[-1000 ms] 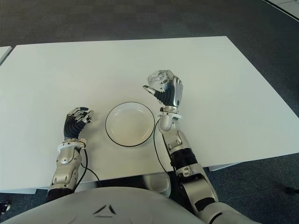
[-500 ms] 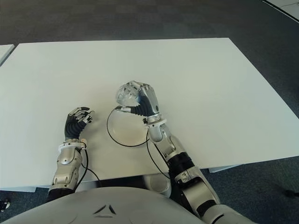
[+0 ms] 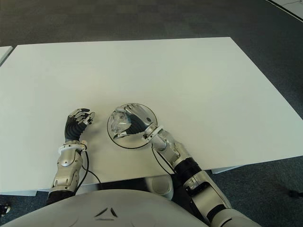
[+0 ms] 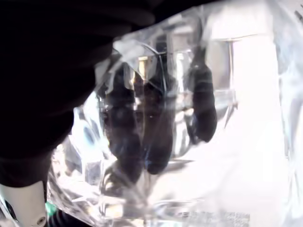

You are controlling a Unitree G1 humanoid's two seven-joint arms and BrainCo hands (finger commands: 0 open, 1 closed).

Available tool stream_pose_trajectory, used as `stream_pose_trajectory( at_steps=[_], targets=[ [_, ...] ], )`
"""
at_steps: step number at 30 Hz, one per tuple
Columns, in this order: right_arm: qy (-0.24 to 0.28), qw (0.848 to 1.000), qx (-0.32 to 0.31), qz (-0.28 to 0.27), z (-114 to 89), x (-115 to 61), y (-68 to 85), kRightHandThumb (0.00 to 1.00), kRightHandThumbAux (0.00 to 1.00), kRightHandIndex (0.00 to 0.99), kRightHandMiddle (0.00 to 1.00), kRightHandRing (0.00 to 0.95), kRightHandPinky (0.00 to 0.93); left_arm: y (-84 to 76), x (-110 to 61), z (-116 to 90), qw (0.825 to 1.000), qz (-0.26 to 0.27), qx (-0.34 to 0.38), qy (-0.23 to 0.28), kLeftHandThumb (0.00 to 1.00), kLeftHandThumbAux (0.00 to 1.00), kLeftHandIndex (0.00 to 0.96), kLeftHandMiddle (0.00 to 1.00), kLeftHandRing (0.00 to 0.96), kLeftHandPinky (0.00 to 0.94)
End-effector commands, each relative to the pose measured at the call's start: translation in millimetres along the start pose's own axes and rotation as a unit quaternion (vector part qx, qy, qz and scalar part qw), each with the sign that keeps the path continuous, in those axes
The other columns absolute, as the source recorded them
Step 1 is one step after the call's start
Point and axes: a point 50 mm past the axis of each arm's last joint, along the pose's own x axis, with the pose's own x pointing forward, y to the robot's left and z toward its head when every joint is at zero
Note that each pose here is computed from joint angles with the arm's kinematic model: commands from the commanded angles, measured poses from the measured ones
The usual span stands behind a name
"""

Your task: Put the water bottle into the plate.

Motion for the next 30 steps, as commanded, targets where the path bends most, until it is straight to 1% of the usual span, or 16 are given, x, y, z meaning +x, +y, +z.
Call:
stream_pose_trajectory(
  at_steps=[1, 3, 5, 9, 13, 15, 18, 22, 25, 28, 30],
  targets=[
    [0.032, 0.997, -0.015, 0.071, 0.4, -0.1, 6.0, 0.705, 0.724, 0.438, 0.872, 0.862, 0.85, 1.4, -2.3, -9.8, 1.0, -0.001, 0.0, 0.025, 0.704, 0.72, 0.435, 0.606, 0.59, 0.566],
    [0.05, 0.993, -0.017, 0.107, 0.1, -0.8, 8.1, 0.705, 0.724, 0.438, 0.872, 0.859, 0.848, 1.3, -2.4, -9.3, 1.0, -0.001, 0.002, 0.021, 0.705, 0.72, 0.435, 0.61, 0.595, 0.574],
    [0.061, 0.99, -0.015, 0.127, 0.3, -1.3, 8.6, 0.706, 0.724, 0.439, 0.865, 0.853, 0.839, 1.2, -2.6, -9.1, 1.0, 0.0, 0.003, 0.018, 0.706, 0.72, 0.435, 0.614, 0.597, 0.578],
    [0.089, 0.979, -0.015, 0.183, 0.6, -2.8, 10.3, 0.706, 0.725, 0.439, 0.843, 0.831, 0.813, 1.5, -2.5, -9.1, 1.0, 0.001, 0.007, 0.019, 0.706, 0.72, 0.435, 0.618, 0.599, 0.576],
    [0.103, 0.97, -0.031, 0.218, 1.7, -3.7, 10.8, 0.702, 0.726, 0.437, 0.794, 0.778, 0.743, 1.7, -2.2, -9.0, 1.0, 0.002, 0.012, 0.021, 0.707, 0.72, 0.436, 0.617, 0.598, 0.571],
    [0.106, 0.966, -0.043, 0.231, 2.6, -4.1, 11.2, 0.698, 0.728, 0.433, 0.745, 0.727, 0.676, 1.7, -2.2, -8.7, 1.0, 0.002, 0.013, 0.02, 0.707, 0.72, 0.436, 0.616, 0.596, 0.57],
    [0.107, 0.964, -0.051, 0.239, 3.7, -4.2, 11.5, 0.696, 0.729, 0.431, 0.681, 0.669, 0.63, 1.6, -2.2, -8.4, 1.0, 0.002, 0.015, 0.018, 0.707, 0.72, 0.436, 0.614, 0.594, 0.569],
    [0.106, 0.963, -0.054, 0.242, 4.6, -4.9, 11.7, 0.695, 0.729, 0.428, 0.621, 0.617, 0.591, 1.7, -2.3, -8.0, 1.0, 0.003, 0.011, 0.018, 0.707, 0.72, 0.436, 0.612, 0.594, 0.572],
    [0.101, 0.963, -0.056, 0.243, 5.0, -5.5, 10.9, 0.694, 0.73, 0.427, 0.597, 0.596, 0.572, 1.8, -2.2, -7.7, 1.0, 0.004, 0.009, 0.017, 0.707, 0.72, 0.436, 0.611, 0.593, 0.573],
    [0.091, 0.964, -0.057, 0.245, 5.5, -6.1, 9.5, 0.685, 0.733, 0.417, 0.516, 0.532, 0.501, 1.9, -2.1, -7.6, 1.0, 0.004, 0.011, 0.017, 0.708, 0.72, 0.436, 0.611, 0.594, 0.574],
    [0.089, 0.964, -0.056, 0.246, 5.6, -6.2, 9.2, 0.683, 0.734, 0.414, 0.486, 0.509, 0.477, 2.1, -2.1, -7.8, 1.0, 0.004, 0.011, 0.019, 0.707, 0.72, 0.436, 0.612, 0.595, 0.575]
  ],
)
